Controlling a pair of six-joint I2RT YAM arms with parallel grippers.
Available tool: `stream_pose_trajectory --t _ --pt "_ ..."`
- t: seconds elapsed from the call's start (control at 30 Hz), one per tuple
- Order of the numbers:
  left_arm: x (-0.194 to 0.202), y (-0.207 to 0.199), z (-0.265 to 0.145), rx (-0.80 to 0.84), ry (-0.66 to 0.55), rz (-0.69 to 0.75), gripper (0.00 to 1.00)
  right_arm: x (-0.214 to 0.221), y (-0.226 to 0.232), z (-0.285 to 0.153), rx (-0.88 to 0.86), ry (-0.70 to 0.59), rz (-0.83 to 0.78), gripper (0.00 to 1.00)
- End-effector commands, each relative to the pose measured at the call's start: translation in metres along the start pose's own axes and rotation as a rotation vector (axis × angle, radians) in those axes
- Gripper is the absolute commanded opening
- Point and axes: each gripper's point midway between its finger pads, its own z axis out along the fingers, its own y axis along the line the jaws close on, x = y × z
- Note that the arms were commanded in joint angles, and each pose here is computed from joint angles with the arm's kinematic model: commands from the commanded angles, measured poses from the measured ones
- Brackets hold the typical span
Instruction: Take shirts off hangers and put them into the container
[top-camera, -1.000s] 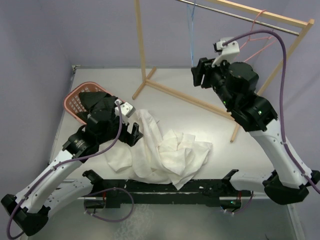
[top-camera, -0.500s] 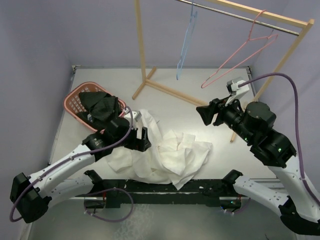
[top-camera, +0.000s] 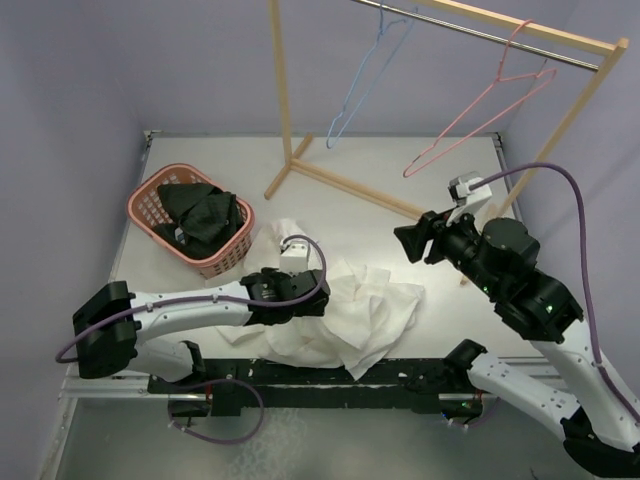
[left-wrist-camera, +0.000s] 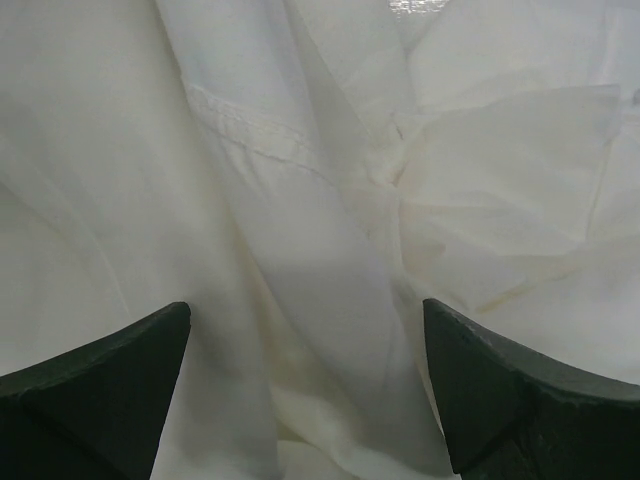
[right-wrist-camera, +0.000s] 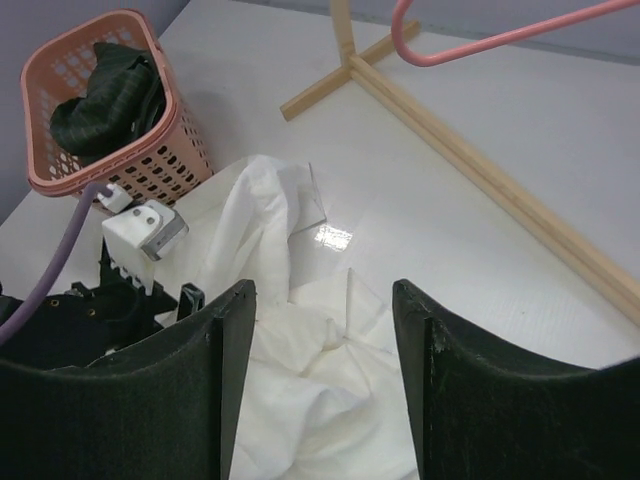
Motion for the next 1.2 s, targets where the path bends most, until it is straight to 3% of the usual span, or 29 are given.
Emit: stream_pose_trajectory --t 0.0,0.47,0.57,0.67,0.8,0.83,1.03,1.17 --pt "-0.013 0.008 0.002 -0.087 -0.072 -0.119 0.99 -0.015 -0.008 -0.013 0.032 -0.087 0.024 0.59" --pt "0.034 -0.005 0.052 -0.056 0.014 -0.069 0.99 -0.007 -0.014 -0.026 0.045 -0.099 0.030 0.58" --pt "0.036 -0.006 0.054 -0.036 0.014 -0.072 0.73 -0.005 -0.017 -0.028 0.058 -0.101 0.031 0.58" --pt "0.033 -0.005 0.050 -0.042 0.004 -0.095 0.24 -0.003 -0.020 -0.029 0.069 -0.101 0.031 0.58" --pt "0.015 -0.008 0.035 -0.032 -0.016 -0.045 0.04 0.001 -0.023 -0.029 0.082 -0.094 0.034 0.58" --pt "0.007 -0.011 0.028 -0.013 -0.029 -0.028 0.00 0.002 -0.023 -0.030 0.083 -0.091 0.035 0.58" --pt "-0.076 -0.028 -0.051 0.187 -0.239 0.115 0.00 0.007 -0.025 -0.032 0.090 -0.081 0.045 0.58" --pt "-0.151 0.000 -0.112 0.178 -0.346 0.128 0.00 0.008 -0.025 -0.032 0.092 -0.084 0.052 0.58"
